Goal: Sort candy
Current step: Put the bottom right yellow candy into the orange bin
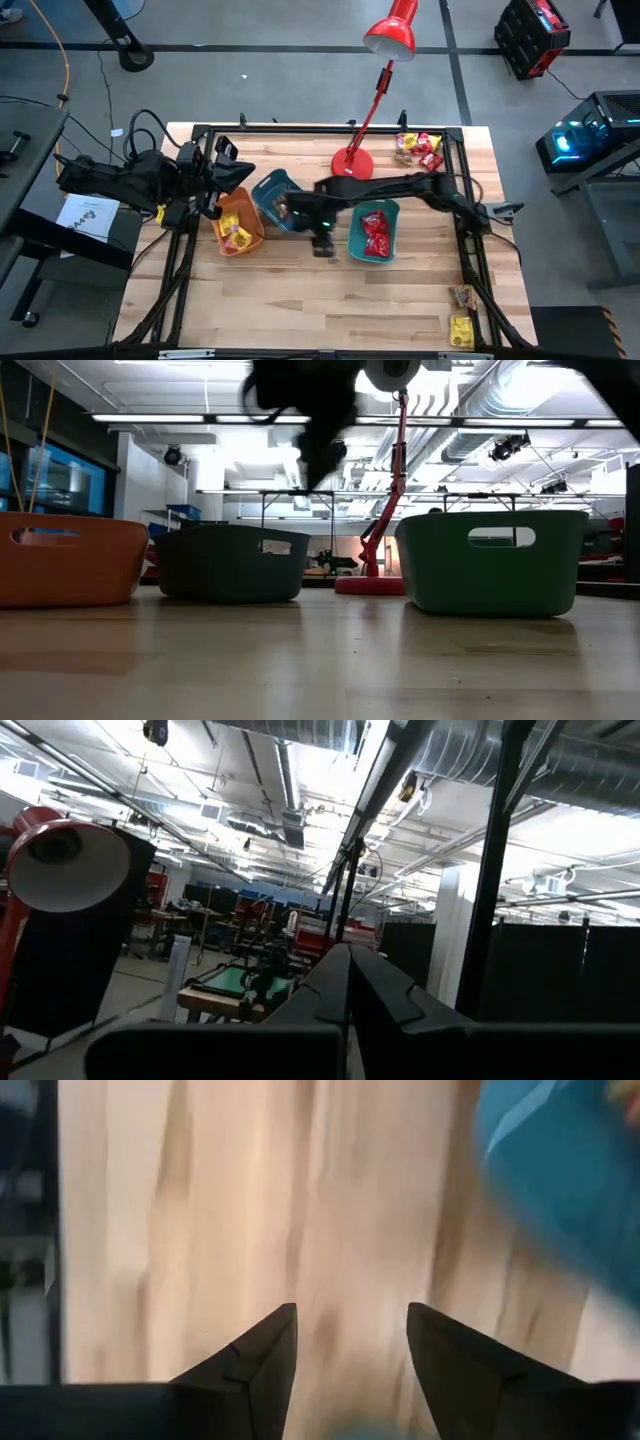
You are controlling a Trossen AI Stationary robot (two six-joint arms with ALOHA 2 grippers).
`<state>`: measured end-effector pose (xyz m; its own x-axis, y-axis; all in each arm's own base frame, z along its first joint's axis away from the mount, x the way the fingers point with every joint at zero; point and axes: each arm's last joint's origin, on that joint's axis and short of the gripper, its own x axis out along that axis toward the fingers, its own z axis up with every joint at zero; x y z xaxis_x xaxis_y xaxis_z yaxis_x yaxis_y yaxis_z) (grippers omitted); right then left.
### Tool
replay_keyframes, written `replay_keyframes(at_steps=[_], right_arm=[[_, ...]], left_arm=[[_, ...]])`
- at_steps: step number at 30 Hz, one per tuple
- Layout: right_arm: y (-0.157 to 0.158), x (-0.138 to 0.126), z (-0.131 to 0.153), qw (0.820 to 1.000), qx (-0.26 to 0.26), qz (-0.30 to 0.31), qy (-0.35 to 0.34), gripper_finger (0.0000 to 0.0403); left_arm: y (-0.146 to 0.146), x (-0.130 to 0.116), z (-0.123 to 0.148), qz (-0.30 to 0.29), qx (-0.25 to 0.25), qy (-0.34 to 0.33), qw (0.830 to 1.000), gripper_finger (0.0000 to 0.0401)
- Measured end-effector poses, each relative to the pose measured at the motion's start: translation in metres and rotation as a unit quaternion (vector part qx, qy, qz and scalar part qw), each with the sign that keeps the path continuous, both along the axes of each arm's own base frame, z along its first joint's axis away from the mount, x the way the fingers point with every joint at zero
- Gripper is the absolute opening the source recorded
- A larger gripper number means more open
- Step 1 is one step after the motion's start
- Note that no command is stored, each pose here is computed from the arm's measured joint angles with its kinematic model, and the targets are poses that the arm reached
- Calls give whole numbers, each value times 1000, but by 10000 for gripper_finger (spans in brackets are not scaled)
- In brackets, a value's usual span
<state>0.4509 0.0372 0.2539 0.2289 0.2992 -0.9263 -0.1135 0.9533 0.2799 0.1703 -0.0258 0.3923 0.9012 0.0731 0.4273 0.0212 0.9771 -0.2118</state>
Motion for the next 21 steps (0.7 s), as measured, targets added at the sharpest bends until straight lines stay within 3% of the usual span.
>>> replay_keyframes(at_steps=[4, 9, 15, 21], right_arm=[[26, -58, 12, 999, -7, -23, 47, 183], [60, -148, 13, 984, 1, -141, 108, 183], [105, -238, 8, 938, 82, -286, 177, 183], [145, -280, -19, 893, 146, -308, 293, 183]], left_arm=[[0, 1, -2, -6, -1, 10, 1000, 0], [-1, 2, -4, -21, 9, 19, 1000, 0], [2, 5, -10, -14, 8, 53, 998, 0], [4, 8, -17, -15, -8, 90, 996, 0]])
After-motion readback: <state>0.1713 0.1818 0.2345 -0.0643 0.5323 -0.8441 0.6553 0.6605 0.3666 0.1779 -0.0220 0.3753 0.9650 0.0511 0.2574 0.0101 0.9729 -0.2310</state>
